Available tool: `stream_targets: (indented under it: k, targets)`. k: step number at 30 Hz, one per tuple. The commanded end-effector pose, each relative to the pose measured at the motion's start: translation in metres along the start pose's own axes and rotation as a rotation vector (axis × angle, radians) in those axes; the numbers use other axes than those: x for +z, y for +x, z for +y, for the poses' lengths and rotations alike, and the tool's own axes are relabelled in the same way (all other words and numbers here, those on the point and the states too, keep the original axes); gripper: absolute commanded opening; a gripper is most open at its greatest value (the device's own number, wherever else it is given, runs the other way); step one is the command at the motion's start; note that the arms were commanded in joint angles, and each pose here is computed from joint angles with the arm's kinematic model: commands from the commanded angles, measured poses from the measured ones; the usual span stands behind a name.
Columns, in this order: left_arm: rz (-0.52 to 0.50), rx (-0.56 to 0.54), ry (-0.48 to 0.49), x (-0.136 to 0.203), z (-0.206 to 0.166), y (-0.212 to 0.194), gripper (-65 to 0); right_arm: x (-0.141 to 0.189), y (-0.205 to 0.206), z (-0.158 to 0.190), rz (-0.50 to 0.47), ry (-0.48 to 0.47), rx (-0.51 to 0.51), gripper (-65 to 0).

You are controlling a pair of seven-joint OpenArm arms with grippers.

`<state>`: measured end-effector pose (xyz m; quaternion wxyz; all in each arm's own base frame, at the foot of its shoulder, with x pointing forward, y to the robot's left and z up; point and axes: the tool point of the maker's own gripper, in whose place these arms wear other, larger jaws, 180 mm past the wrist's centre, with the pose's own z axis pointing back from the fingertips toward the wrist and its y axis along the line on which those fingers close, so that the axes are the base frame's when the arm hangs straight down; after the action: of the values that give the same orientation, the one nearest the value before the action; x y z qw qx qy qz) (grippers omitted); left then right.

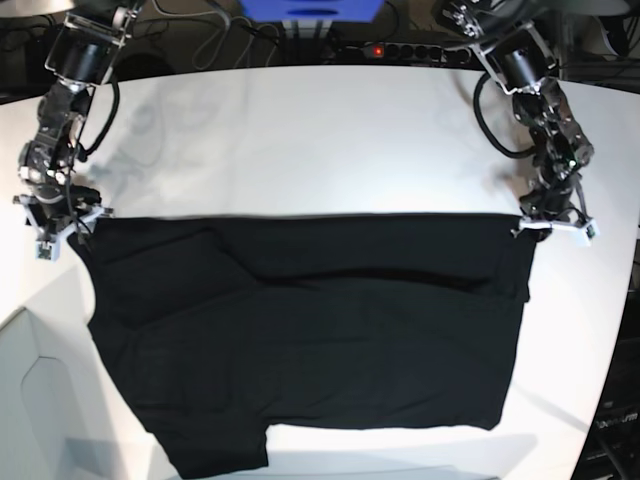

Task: Fold the T-shirt properly
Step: 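Drag the held edge back toward the arms, flattening the fold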

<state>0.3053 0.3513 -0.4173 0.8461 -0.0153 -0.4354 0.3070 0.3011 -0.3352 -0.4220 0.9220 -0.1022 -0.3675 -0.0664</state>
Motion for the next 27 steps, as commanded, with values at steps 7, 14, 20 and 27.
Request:
stream_targets:
  k: [7,14,20,27]
  targets:
    - [0.031,-0.049,0.044,0.014,0.019,-0.008,-65.0,0.007,-0.029,-0.012,0.092,-0.032,0.052,-65.0]
    - [-0.082,-0.122,0.050,0.049,0.019,0.026,-65.0,0.039,0.009,-0.015,-0.036,-0.063,0.122,-65.0]
    - [-0.176,-0.163,0.032,0.062,0.004,0.060,-65.0,0.061,0.058,-0.017,-0.165,-0.089,0.173,-65.0]
    - [-0.273,-0.187,0.005,0.068,-0.015,0.100,-65.0,0.068,0.126,-0.025,-0.214,-0.129,0.217,-65.0]
